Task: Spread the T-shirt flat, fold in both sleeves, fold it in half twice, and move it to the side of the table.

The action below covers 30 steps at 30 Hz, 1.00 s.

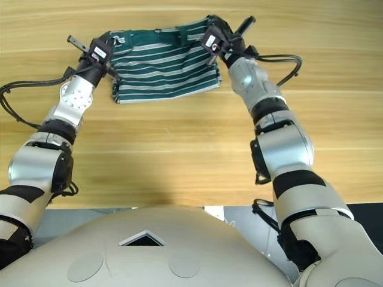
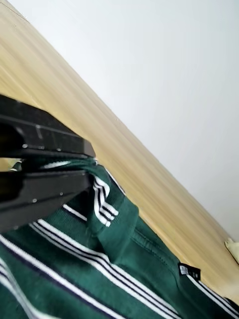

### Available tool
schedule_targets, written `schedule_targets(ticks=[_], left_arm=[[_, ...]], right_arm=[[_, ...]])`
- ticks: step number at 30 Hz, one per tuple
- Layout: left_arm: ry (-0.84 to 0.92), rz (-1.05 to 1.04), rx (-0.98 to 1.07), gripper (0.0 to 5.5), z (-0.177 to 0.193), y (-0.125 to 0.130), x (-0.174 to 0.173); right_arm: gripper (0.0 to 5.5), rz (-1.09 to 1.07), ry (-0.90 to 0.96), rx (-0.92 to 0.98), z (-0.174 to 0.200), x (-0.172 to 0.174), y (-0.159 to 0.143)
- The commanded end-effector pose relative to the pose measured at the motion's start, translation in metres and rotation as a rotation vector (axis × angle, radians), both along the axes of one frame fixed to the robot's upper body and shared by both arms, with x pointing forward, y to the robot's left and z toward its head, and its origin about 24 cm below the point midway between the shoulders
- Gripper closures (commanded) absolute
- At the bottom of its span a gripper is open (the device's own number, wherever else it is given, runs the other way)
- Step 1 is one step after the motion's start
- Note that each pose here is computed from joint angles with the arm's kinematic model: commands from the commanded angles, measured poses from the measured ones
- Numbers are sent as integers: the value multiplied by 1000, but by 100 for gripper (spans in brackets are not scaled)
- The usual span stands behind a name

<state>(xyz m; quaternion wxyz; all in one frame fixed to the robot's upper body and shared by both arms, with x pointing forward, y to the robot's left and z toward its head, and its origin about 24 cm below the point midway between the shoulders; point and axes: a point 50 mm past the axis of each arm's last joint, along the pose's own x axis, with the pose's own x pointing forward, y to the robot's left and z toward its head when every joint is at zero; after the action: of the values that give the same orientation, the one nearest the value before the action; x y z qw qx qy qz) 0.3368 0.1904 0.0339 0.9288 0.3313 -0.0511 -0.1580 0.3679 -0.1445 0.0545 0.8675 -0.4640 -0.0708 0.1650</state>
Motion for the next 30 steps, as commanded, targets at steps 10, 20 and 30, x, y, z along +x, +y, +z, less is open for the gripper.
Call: schedule_targets(ticks=[10, 20, 30], left_arm=[[108, 54, 37, 469, -4, -3, 12], [141, 215, 23, 310, 11, 3, 31], [15, 527, -102, 236, 22, 57, 23]], right_arm=[[423, -13, 30, -19, 5, 9, 27], [255, 65, -33, -24, 10, 7, 61], [255, 643, 0, -401, -59, -79, 174]])
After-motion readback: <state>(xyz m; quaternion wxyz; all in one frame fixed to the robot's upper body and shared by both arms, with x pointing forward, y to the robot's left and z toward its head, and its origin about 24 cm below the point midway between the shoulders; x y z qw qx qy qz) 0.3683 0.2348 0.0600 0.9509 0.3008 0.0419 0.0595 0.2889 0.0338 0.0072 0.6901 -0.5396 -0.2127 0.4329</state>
